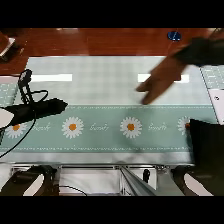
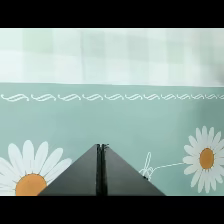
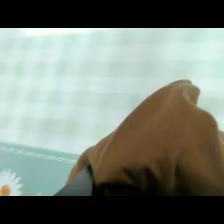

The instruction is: Fold the shirts.

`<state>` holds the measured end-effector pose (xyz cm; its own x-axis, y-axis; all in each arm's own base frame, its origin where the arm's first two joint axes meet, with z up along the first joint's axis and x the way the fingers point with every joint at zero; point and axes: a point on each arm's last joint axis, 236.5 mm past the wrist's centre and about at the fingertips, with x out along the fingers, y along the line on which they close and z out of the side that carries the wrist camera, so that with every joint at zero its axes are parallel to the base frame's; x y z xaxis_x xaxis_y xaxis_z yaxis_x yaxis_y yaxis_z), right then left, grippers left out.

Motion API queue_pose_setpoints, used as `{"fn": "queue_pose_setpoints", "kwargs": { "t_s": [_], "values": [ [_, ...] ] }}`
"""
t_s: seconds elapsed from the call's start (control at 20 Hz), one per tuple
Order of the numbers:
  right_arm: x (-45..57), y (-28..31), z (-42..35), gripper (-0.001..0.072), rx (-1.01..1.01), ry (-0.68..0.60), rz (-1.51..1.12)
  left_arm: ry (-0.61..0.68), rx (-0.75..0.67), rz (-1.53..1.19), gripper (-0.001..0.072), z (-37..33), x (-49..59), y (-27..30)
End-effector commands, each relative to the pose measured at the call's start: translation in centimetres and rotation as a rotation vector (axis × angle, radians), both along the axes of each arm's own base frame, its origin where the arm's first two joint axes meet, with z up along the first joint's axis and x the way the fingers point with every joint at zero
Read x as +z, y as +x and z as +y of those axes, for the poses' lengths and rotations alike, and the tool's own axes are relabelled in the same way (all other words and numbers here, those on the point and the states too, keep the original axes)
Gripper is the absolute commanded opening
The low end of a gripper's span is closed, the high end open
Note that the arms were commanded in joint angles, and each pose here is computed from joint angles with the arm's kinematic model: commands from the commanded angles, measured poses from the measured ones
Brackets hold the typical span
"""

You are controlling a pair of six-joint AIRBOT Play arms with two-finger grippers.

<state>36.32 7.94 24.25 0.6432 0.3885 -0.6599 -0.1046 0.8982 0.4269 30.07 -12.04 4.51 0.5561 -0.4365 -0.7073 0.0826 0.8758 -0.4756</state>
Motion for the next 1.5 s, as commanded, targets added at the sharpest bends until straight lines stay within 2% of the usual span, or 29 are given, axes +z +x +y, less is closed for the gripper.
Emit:
{"fn": "queue_pose_setpoints", "kwargs": {
  "t_s": [0.0,0.2,0.35,0.5,0.75,0.95,1.0,1.05,1.1,1.2,1.3,1.4,1.45],
  "values": [
    [0.5,-4.6,-9.7,0.002,-0.299,-0.026,0.095,-0.036,0.017,-0.011,0.0024,-0.4,0.4,0.5],
    [-1.2,-10.4,-15.1,0.0021,-0.504,0.019,0.274,-0.038,0.041,-0.048,0.0023,-0.1,0.9,1.3],
    [-2.0,-14.9,-17.2,0.002,-0.627,0.004,0.38,-0.039,0.058,-0.077,0.0024,0.2,1.4,2.0],
    [-1.4,-18.3,-19.9,0.0021,-0.797,-0.081,0.377,-0.041,0.074,-0.103,0.0024,0.4,1.8,2.5],
    [-1.8,-26.6,-25.3,0.0021,-1.112,-0.334,0.521,-0.041,0.06,-0.112,0.0024,-0.1,1.9,2.5],
    [-5.4,-30.4,-25.3,0.0021,-1.169,-0.386,0.672,-0.046,0.03,-0.151,0.0024,-1.8,2.3,2.9],
    [-6.8,-30.7,-24.9,0.0036,-1.156,-0.375,0.711,-0.046,0.018,-0.149,0.0023,-2.2,2.2,2.8],
    [-8.2,-31.0,-24.6,0.016,-1.142,-0.362,0.754,-0.046,0.005,-0.143,0.0024,-2.7,1.9,2.7],
    [-9.7,-31.1,-24.2,0.0398,-1.126,-0.342,0.798,-0.045,-0.003,-0.136,0.0024,-3.0,1.6,2.7],
    [-11.3,-31.2,-24.1,0.0415,-1.101,-0.327,0.853,-0.038,0.002,-0.133,0.0024,-2.9,1.2,3.1],
    [-11.4,-30.5,-25.1,0.0414,-1.093,-0.329,0.87,0.028,-0.033,-0.202,0.0023,-1.7,2.2,4.0],
    [-10.9,-27.4,-26.0,0.0407,-1.045,-0.279,0.819,0.041,0.016,-0.25,0.0024,0.6,4.9,5.6],
    [-10.5,-24.5,-25.9,0.0386,-0.993,-0.214,0.759,0.041,0.058,-0.291,0.0024,2.1,7.0,6.6]
  ]
}}
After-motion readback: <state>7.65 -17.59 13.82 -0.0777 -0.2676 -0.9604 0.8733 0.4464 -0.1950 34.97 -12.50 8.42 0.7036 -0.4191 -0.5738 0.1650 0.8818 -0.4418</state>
